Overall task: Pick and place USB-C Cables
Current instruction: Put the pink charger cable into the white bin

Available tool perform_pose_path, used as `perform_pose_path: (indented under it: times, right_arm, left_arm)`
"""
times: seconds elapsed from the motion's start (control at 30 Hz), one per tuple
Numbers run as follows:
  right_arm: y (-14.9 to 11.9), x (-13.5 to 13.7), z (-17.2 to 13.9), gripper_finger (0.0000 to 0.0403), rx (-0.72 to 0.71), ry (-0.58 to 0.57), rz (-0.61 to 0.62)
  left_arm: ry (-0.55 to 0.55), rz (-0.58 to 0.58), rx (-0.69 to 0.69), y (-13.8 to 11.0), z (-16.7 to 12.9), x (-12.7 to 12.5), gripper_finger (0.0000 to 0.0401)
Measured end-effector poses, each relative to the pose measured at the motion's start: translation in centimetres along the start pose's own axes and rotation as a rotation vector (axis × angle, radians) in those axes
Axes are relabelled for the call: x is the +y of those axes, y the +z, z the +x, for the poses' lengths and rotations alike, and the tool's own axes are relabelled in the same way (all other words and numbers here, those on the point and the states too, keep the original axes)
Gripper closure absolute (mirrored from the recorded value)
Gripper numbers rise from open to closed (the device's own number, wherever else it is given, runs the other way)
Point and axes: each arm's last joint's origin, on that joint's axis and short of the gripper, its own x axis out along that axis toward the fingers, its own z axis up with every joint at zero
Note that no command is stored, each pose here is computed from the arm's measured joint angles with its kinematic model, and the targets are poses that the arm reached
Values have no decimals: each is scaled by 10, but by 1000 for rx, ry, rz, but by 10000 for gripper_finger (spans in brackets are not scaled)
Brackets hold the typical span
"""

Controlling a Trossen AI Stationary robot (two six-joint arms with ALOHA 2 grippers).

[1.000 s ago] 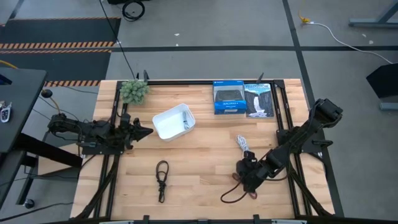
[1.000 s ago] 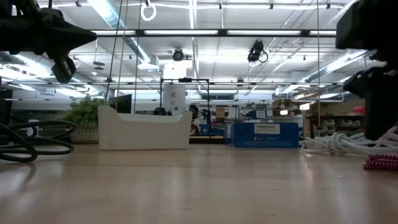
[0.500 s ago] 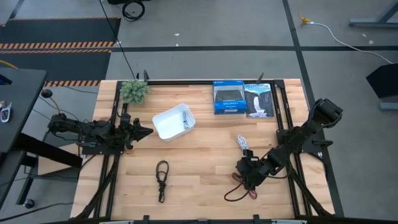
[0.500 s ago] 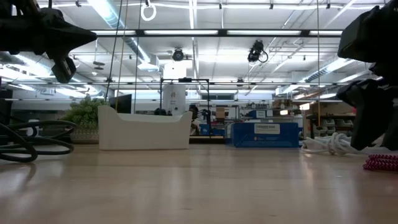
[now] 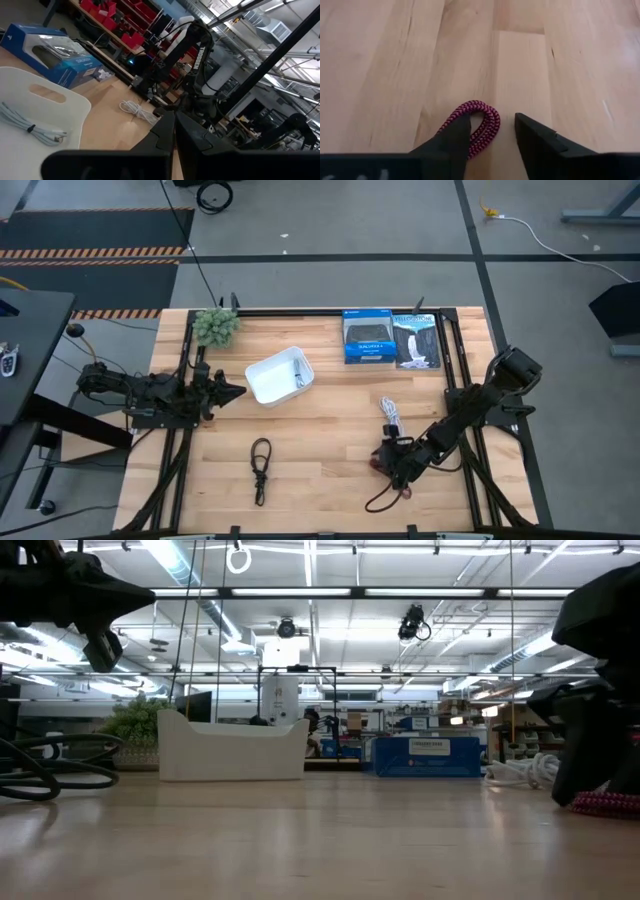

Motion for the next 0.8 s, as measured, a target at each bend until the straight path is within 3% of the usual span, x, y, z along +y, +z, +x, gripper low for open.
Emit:
perform_pose_path:
  times: [0.33, 0.8]
  right_arm:
    - [2, 1, 0, 386, -24, 6, -35]
    - [22, -11, -22, 396, -20, 73, 61]
  left_arm:
    - [0, 1, 0, 0, 0, 0, 381]
    - [5, 5, 7, -1, 0, 1, 381]
